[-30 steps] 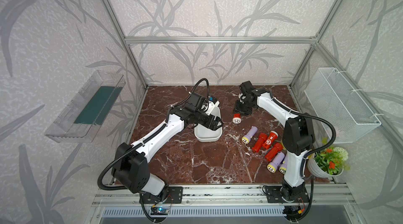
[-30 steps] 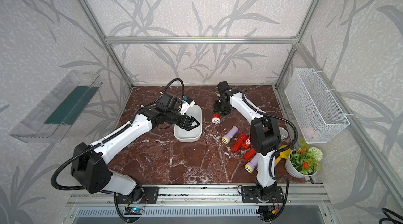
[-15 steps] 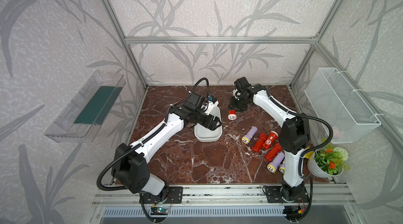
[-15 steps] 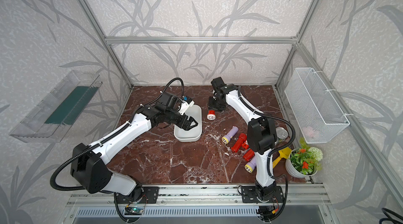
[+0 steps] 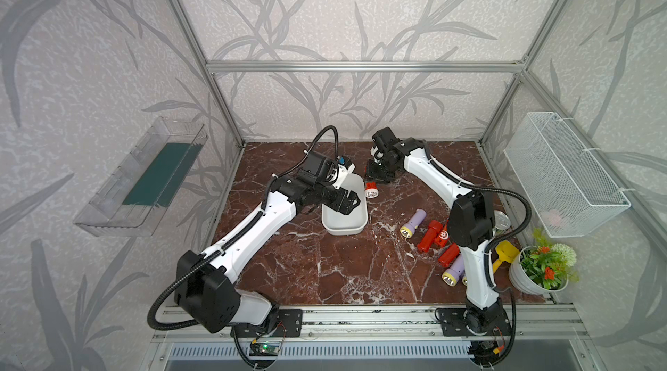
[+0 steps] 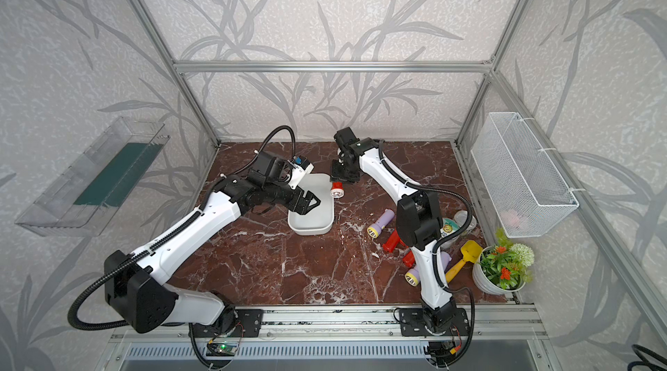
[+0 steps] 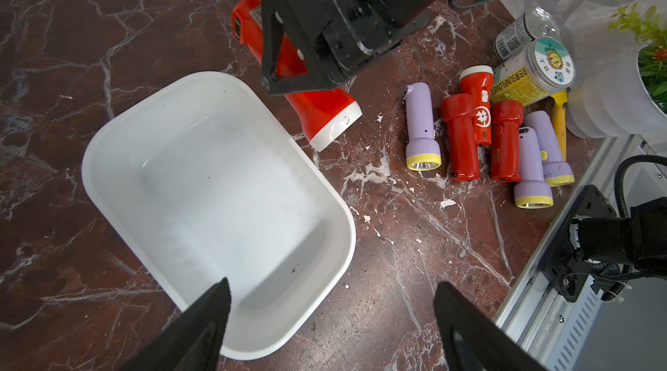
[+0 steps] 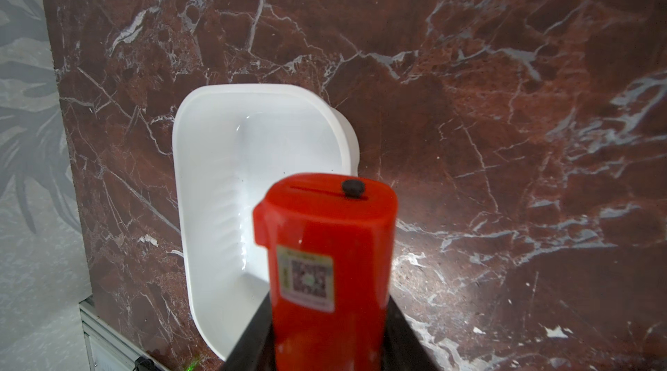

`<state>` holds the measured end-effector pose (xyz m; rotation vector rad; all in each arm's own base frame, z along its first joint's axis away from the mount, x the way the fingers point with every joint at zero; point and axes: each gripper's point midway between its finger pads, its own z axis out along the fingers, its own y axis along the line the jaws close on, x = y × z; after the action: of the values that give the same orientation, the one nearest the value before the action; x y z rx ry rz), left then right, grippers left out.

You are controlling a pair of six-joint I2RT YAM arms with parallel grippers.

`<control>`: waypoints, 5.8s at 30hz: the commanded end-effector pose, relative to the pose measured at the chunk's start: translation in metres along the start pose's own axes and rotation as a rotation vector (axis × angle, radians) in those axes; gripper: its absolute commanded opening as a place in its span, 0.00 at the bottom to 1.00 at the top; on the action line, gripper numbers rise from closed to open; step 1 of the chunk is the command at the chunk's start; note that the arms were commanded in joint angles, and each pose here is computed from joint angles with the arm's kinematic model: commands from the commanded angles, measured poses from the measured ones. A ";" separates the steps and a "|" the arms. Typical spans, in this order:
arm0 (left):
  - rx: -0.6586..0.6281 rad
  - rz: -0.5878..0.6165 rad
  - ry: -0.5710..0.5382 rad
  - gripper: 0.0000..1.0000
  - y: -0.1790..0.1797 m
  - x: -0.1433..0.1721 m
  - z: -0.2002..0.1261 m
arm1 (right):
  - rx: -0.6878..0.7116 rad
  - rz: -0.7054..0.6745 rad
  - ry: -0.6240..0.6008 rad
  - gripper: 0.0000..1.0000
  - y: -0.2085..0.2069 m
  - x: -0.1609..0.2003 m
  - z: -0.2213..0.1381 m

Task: Put the flashlights into the storage boxes
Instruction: Place the flashlight at the storage box, then pick up the flashlight from the center of the board.

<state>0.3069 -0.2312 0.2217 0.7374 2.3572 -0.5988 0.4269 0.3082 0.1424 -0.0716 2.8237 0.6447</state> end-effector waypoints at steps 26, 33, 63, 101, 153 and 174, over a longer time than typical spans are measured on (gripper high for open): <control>-0.096 -0.148 -0.053 0.91 0.027 0.037 -0.036 | -0.072 -0.078 0.074 0.39 0.071 0.013 0.045; -0.104 -0.162 -0.055 0.91 0.032 0.041 -0.039 | -0.072 -0.066 0.099 0.39 0.075 0.021 0.063; -0.117 -0.174 -0.060 0.91 0.040 0.039 -0.044 | -0.084 -0.009 0.167 0.41 0.077 0.042 0.136; -0.027 -0.149 -0.176 0.91 0.035 -0.003 -0.031 | 0.023 -0.097 -0.064 0.58 0.036 0.007 -0.031; 0.207 0.088 -0.030 0.90 -0.098 -0.048 0.067 | 0.124 0.307 -0.062 0.70 -0.168 0.142 -0.062; 0.145 0.106 -0.007 0.90 -0.087 -0.040 0.067 | 0.125 0.369 -0.004 0.69 -0.176 0.124 -0.023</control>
<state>0.3039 -0.3504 0.2106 0.9026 2.2930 -0.7574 0.3096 0.1368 0.0548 0.4586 2.9034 0.5054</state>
